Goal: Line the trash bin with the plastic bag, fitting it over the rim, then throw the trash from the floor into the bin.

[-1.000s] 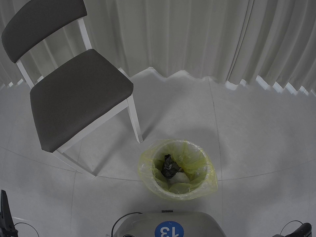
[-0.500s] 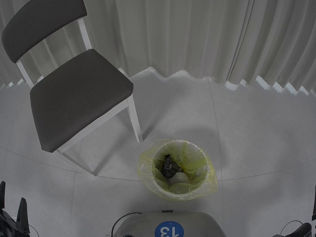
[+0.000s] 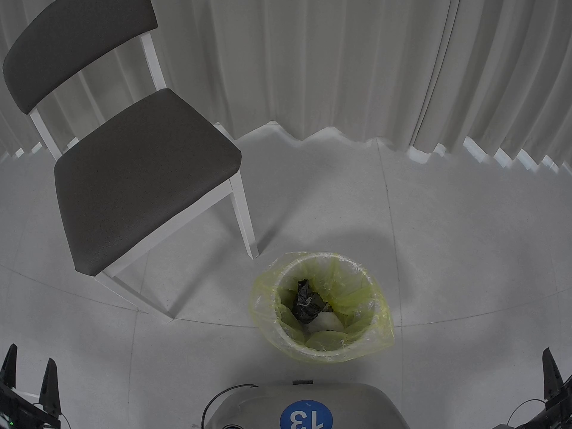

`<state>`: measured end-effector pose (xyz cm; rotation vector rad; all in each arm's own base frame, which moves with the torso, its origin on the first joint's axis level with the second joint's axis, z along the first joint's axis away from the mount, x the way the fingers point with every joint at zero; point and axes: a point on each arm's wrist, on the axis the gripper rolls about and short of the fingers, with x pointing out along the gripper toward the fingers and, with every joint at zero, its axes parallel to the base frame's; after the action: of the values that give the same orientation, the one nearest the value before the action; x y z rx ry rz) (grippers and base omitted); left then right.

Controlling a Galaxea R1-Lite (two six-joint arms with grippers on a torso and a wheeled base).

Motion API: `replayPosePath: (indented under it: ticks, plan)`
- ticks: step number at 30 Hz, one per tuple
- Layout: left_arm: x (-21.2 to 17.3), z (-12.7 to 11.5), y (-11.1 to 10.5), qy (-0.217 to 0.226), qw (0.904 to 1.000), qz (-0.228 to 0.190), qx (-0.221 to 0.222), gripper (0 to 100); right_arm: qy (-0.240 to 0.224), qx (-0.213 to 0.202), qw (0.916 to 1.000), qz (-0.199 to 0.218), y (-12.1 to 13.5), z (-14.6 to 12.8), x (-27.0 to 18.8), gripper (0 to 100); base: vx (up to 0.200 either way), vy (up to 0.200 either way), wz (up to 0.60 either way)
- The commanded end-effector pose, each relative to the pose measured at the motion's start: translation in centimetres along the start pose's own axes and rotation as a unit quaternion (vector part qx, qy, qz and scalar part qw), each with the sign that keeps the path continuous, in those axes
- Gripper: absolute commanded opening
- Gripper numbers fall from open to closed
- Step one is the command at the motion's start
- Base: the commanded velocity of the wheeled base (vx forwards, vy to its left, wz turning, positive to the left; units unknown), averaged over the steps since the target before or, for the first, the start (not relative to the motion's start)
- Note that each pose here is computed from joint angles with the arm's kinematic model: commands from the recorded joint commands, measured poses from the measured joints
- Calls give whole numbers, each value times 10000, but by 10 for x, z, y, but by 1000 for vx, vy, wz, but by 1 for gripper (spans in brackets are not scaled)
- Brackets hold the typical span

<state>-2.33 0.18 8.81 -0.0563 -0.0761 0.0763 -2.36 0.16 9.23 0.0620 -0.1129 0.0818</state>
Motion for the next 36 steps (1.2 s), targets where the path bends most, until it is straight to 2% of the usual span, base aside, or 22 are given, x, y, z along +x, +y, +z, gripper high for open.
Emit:
replayPosePath:
  ticks: [1,7,10,12,15,18,19,24,26,28,36]
  plan:
    - [0,-6,1,21,10000,62,-30,100,217,13,9997,-114,-1,-9,0,100,0,0,0]
    - [0,-6,0,50,10000,-28,-13,100,354,-33,9993,-151,-1,-11,0,100,0,0,0]
    - [0,-7,-1,100,9992,-386,-22,100,363,-62,9992,-128,-1,-11,0,100,0,0,0]
    - [-1,-7,-2,166,9987,-475,-5,100,371,-162,9991,-140,-1,-12,0,100,0,0,0]
    - [-1,-7,-1,153,9991,-355,173,100,440,-345,9982,-219,-2,-13,0,100,0,0,0]
    - [0,-7,1,85,9987,161,474,100,492,-387,9974,-349,-2,-14,0,100,0,0,0]
    - [0,-7,2,83,9988,238,429,100,514,-387,9972,-372,-3,-15,0,100,0,0,0]
    - [0,-7,1,105,9996,126,238,100,619,-345,9967,-393,-3,-17,-1,100,0,0,0]
    - [0,-8,0,128,9997,-88,191,100,619,-338,9967,-401,-3,-17,-1,100,0,0,0]
    - [-1,-12,-1,365,9987,-302,199,100,617,-316,9967,-417,-3,-17,-1,100,0,0,0]
    - [-1,-13,-1,425,9982,-326,285,100,634,-337,9966,-401,-3,-17,-1,100,0,0,0]
